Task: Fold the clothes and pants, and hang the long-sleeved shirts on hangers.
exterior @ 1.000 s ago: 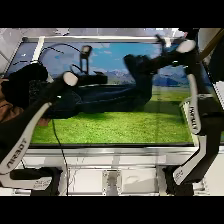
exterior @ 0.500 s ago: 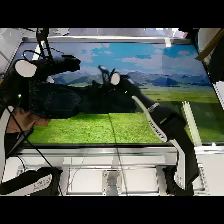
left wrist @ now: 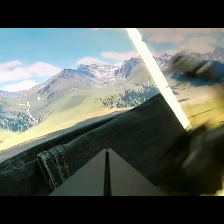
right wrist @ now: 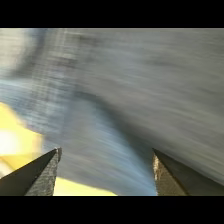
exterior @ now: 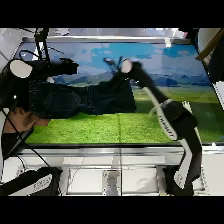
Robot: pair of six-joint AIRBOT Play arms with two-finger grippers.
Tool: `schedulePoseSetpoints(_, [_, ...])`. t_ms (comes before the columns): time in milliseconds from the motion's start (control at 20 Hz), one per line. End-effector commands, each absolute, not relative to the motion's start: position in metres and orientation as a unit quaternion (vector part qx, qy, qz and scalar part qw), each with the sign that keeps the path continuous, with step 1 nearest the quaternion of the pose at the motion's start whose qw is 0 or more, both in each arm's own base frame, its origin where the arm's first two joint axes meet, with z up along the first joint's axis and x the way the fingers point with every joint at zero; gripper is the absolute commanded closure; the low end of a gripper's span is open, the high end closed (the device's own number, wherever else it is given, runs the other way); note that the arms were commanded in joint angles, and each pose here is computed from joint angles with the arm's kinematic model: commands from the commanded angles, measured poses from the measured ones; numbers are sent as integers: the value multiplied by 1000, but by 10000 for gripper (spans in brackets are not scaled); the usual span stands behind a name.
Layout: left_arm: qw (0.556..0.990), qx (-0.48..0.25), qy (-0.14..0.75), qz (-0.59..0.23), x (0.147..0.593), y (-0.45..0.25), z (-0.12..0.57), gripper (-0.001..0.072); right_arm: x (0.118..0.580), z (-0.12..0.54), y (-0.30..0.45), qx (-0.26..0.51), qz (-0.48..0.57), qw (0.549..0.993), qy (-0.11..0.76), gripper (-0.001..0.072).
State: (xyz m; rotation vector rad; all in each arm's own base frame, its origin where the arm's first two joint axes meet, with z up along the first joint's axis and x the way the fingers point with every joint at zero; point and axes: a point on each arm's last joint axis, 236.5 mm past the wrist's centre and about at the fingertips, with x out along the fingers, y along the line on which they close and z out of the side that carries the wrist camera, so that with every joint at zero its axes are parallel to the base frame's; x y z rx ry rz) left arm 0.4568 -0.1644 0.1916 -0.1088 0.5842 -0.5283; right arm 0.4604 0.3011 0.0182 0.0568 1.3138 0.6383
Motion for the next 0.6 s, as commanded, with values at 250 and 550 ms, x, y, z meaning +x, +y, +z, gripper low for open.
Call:
schedulePoseSetpoints(250, [921, -52, 286, -258, 455, -164, 192, 684, 497, -29, 118, 223, 203, 726, 618, 85])
schedulePoseSetpoints(550, [921, -51, 287, -259, 455, -165, 191, 684, 488, -91, 161, 311, 264, 654, 637, 15])
